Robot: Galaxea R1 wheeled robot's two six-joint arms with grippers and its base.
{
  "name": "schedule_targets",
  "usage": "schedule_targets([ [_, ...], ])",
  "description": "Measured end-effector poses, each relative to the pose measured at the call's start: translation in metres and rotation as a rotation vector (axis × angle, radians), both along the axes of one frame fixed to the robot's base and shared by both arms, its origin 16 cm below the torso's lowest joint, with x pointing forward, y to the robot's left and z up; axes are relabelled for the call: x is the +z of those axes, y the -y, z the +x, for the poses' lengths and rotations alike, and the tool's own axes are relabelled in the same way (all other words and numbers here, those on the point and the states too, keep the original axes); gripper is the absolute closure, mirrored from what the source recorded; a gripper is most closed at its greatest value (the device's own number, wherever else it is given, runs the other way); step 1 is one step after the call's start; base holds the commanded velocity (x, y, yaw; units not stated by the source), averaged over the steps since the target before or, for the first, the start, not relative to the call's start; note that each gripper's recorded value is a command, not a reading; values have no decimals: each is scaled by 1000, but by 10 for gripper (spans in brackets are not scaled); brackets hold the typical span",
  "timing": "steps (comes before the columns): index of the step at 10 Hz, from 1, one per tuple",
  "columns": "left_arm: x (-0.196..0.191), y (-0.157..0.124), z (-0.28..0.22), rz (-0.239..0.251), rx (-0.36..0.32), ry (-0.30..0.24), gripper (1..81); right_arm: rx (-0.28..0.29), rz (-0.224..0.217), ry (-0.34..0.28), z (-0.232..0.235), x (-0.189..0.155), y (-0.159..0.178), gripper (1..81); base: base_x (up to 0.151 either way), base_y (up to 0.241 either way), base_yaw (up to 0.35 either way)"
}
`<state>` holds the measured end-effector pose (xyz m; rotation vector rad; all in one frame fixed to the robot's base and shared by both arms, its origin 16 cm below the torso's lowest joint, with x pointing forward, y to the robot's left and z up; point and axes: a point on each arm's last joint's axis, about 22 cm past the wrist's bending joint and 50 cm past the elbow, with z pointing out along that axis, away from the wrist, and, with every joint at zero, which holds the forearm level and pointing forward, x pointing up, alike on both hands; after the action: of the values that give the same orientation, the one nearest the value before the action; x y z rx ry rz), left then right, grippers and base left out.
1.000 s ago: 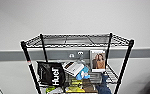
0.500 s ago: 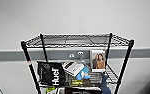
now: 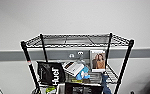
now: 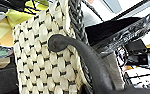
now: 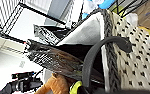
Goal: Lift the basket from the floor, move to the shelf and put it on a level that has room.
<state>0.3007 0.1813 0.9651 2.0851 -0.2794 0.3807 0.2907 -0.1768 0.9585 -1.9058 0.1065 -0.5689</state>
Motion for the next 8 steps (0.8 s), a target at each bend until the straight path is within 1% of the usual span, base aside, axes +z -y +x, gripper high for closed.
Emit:
schedule_targets([
  [3, 17, -2, 7, -7, 7, 25, 811, 3, 24, 27, 12, 30, -3, 811, 0, 0, 0],
  [5, 35, 2, 10, -26, 1, 45, 811, 1, 34, 50, 13, 55, 2, 811, 0, 0, 0],
  [8, 71, 3, 10, -38, -24, 74, 811, 1, 45, 73, 14, 84, 6, 811, 0, 0, 0],
])
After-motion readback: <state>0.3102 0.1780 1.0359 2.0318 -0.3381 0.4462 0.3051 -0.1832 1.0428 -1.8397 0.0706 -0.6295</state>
